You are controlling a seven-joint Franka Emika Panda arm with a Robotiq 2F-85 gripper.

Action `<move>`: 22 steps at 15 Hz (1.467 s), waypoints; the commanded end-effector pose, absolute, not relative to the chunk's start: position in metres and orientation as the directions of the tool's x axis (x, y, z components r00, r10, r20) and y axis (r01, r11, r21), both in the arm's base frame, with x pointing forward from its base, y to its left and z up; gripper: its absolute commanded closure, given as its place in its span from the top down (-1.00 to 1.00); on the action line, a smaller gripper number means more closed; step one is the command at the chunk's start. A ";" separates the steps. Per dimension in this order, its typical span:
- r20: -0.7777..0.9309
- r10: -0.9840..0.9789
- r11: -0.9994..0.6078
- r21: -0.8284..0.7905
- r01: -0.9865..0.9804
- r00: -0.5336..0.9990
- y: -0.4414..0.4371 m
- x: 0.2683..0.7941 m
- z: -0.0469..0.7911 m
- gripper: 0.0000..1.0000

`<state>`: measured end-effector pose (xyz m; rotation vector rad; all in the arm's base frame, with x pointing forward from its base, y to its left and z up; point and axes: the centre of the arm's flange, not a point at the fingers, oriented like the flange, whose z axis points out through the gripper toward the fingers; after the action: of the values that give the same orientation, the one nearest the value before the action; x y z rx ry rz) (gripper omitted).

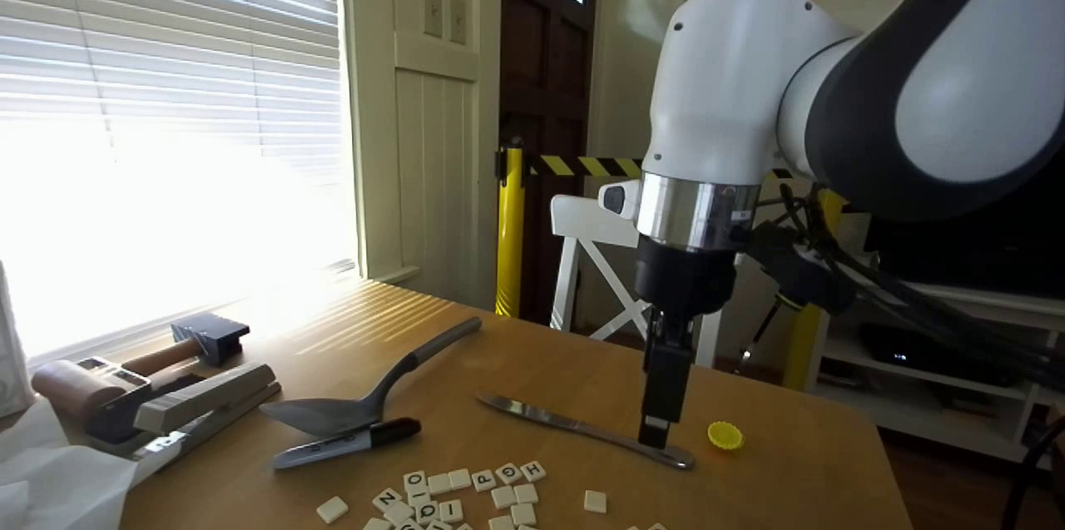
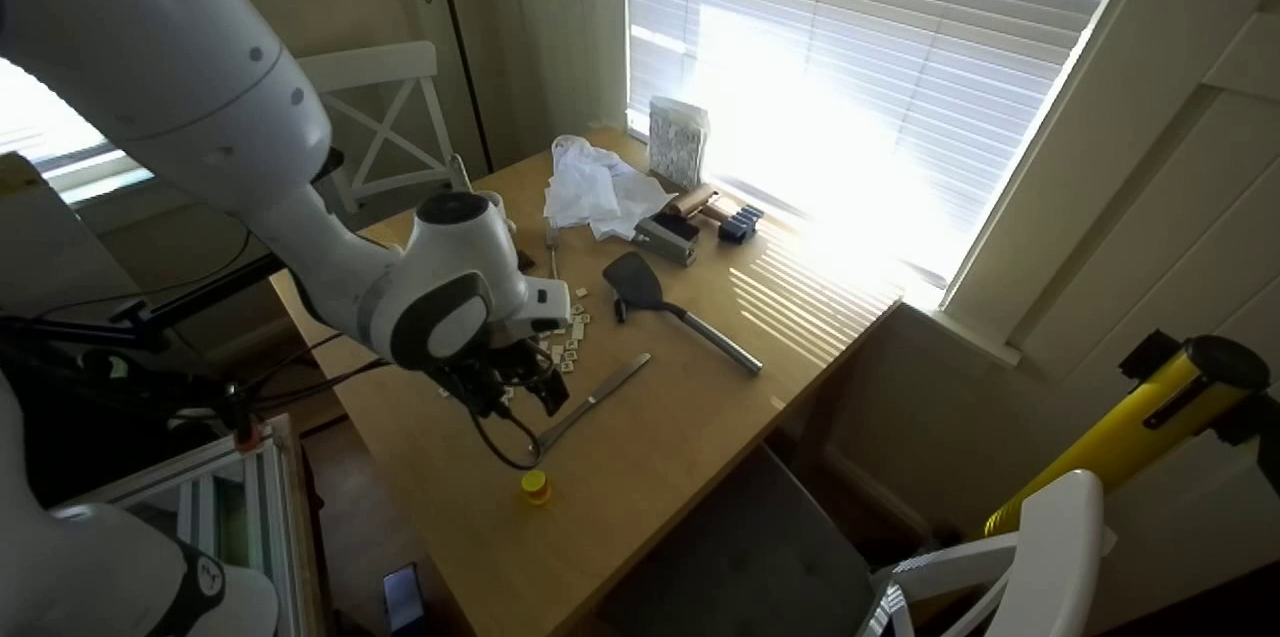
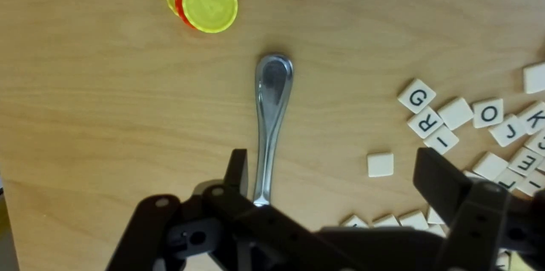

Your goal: Drag the scrabble letters with the butter knife

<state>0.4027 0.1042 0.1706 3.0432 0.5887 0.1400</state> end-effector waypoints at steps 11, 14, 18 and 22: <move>0.118 0.376 -0.924 0.127 0.362 0.919 0.125 0.446 0.103 1.00; 0.114 0.357 -0.931 0.119 0.344 0.927 0.118 0.454 0.104 1.00; 0.111 0.336 -0.940 0.102 0.326 0.935 0.107 0.461 0.108 1.00; 0.091 0.320 -0.947 0.059 0.315 0.943 0.099 0.461 0.109 0.69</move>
<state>0.4528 0.1052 0.1060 3.0206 0.5133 0.1871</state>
